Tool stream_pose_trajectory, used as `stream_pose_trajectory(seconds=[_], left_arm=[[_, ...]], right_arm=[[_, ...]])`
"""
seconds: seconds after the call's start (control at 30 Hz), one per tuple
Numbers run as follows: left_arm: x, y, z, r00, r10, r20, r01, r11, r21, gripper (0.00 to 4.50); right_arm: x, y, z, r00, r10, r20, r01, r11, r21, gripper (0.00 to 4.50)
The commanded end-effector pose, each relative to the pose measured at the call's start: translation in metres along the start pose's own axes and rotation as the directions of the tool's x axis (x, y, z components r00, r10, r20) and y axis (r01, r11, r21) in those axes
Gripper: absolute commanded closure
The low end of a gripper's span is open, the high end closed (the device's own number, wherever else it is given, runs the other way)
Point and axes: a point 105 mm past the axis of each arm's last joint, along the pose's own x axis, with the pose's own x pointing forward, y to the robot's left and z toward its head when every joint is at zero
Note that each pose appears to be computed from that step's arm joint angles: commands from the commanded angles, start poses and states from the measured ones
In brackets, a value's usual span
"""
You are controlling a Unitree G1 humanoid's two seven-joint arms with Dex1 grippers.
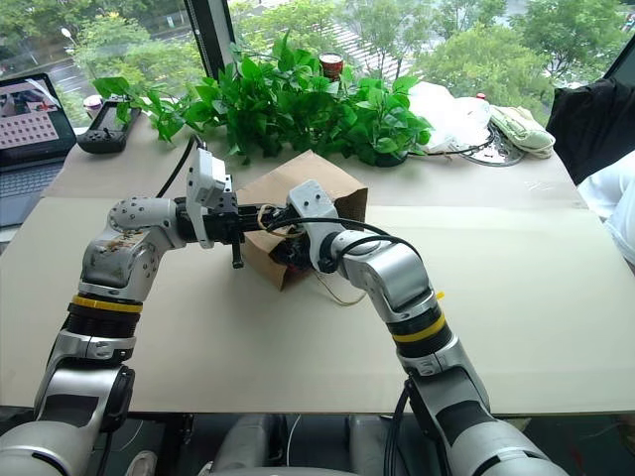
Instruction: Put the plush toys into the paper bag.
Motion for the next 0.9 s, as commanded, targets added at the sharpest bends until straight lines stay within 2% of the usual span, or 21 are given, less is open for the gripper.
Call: stream_pose_trajectory(seconds=[0.03, 0.13, 0.23, 0.33, 0.57, 0.8, 0.9], left_arm=[[0.002, 0.0, 0.014, 1.0, -0.011, 0.027, 0.009, 0.999, 0.052, 4.5], [0.001, 0.0, 0.013, 1.0, -0.01, 0.024, 0.009, 0.999, 0.053, 4.5], [0.0, 0.0, 0.012, 1.0, -0.007, 0.022, 0.006, 0.999, 0.051, 4.5], [0.0, -0.001, 0.012, 1.0, -0.007, 0.022, 0.005, 0.999, 0.05, 4.5], [0.001, 0.0, 0.013, 1.0, -0.013, 0.023, 0.012, 0.999, 0.053, 4.5], [0.002, 0.0, 0.013, 1.0, -0.016, 0.023, 0.015, 0.998, 0.054, 4.5], [0.002, 0.0, 0.013, 1.0, -0.016, 0.023, 0.014, 0.998, 0.055, 4.5]], right_arm=[[-0.014, -0.001, 0.009, 0.999, 0.003, 0.038, -0.002, 1.0, -0.023, 1.01], [-0.028, -0.004, 0.005, 1.0, 0.01, 0.026, -0.009, 0.999, -0.036, 1.01], [-0.05, -0.002, -0.01, 0.999, 0.038, -0.024, -0.039, 0.997, -0.063, 1.01], [-0.058, 0.001, -0.024, 0.997, 0.047, -0.066, -0.051, 0.997, -0.059, 1.01], [-0.052, -0.01, -0.066, 0.983, -0.04, -0.18, 0.037, 0.999, -0.016, 1.01], [-0.044, -0.013, -0.084, 0.972, -0.062, -0.225, 0.059, 0.998, -0.017, 1.01], [-0.043, -0.01, -0.086, 0.974, -0.042, -0.221, 0.042, 0.999, -0.005, 1.75]])
